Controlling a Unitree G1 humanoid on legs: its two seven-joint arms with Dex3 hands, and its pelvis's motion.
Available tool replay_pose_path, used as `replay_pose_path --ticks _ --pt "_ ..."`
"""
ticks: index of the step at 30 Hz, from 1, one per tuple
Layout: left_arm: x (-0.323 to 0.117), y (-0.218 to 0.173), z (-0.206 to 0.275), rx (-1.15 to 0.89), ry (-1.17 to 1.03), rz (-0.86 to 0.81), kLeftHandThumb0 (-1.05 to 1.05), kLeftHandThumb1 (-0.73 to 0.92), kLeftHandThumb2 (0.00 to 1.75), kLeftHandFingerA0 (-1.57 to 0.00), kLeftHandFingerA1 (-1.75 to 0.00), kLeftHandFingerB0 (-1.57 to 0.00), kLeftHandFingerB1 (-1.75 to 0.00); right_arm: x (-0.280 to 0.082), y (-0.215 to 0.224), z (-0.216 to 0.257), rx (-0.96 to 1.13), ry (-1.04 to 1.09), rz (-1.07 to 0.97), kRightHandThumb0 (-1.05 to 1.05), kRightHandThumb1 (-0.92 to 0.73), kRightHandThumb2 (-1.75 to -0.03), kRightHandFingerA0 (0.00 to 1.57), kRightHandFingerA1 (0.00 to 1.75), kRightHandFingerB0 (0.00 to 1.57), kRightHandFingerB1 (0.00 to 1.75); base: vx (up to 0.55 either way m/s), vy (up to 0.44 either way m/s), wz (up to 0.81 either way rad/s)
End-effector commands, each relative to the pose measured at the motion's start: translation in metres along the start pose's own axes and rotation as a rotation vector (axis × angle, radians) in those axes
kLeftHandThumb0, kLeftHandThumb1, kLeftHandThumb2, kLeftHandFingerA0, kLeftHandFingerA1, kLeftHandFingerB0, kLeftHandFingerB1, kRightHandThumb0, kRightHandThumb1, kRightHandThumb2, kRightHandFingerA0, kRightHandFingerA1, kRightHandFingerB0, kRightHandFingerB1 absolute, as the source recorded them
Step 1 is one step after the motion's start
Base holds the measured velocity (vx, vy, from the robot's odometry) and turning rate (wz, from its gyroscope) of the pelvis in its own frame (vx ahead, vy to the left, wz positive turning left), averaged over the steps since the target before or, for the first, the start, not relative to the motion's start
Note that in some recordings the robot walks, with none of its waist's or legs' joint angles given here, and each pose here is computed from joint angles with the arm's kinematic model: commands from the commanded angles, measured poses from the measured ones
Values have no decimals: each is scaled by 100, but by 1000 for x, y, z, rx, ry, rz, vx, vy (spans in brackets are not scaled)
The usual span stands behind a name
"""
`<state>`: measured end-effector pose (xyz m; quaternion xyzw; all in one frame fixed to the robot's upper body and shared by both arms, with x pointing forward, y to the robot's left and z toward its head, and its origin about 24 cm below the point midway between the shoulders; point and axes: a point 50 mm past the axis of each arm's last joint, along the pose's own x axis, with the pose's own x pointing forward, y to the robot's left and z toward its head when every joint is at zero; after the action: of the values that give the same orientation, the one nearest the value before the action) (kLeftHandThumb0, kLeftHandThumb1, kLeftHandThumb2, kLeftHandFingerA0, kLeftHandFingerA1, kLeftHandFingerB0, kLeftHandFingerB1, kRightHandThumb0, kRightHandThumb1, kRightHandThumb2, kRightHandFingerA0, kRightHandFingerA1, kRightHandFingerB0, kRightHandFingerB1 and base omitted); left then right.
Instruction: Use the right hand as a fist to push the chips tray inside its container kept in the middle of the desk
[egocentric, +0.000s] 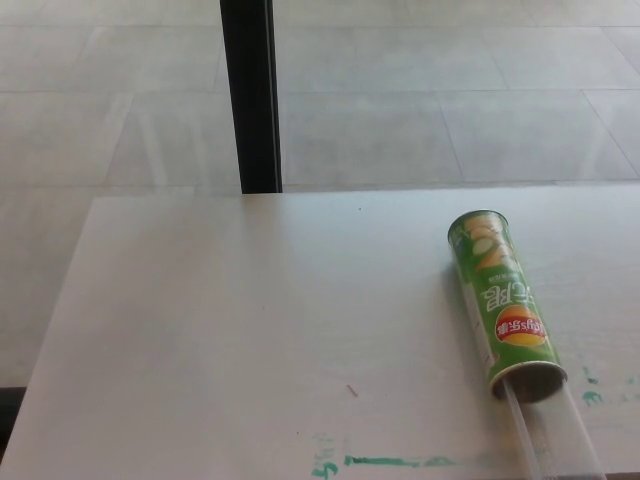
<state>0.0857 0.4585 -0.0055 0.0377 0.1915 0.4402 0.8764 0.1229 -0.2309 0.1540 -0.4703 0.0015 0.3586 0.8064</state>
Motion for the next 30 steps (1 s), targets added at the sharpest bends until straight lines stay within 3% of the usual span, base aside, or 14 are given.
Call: replay_pose_path --ticks 1,18,21,26,30 --pt "0 3 3 11 -10 4 -64 84 65 -49 -48 -41 -41 6 11 -14 -46 166 140 -52 -76 -63 76 59 58 43 0 0 0" --pt "2 2 4 19 -7 8 -63 85 65 -50 -47 -41 -40 33 34 -59 -173 405 127 -53 -76 -63 75 57 58 43 0 0 0" --pt "1 2 4 13 -7 11 -63 84 65 -51 -48 -41 -40 37 35 -65 -182 441 131 -52 -75 -63 74 68 56 44 0 0 0" --pt "1 2 2 12 -1 11 -64 85 65 -51 -49 -41 -40 42 39 -75 -226 488 135 -54 -76 -63 75 66 57 42 0 0 0" --pt "1 2 2 10 -1 10 -65 84 65 -51 -50 -42 -40 46 41 -77 -247 508 104 -53 -75 -62 76 75 59 44 0 0 0"
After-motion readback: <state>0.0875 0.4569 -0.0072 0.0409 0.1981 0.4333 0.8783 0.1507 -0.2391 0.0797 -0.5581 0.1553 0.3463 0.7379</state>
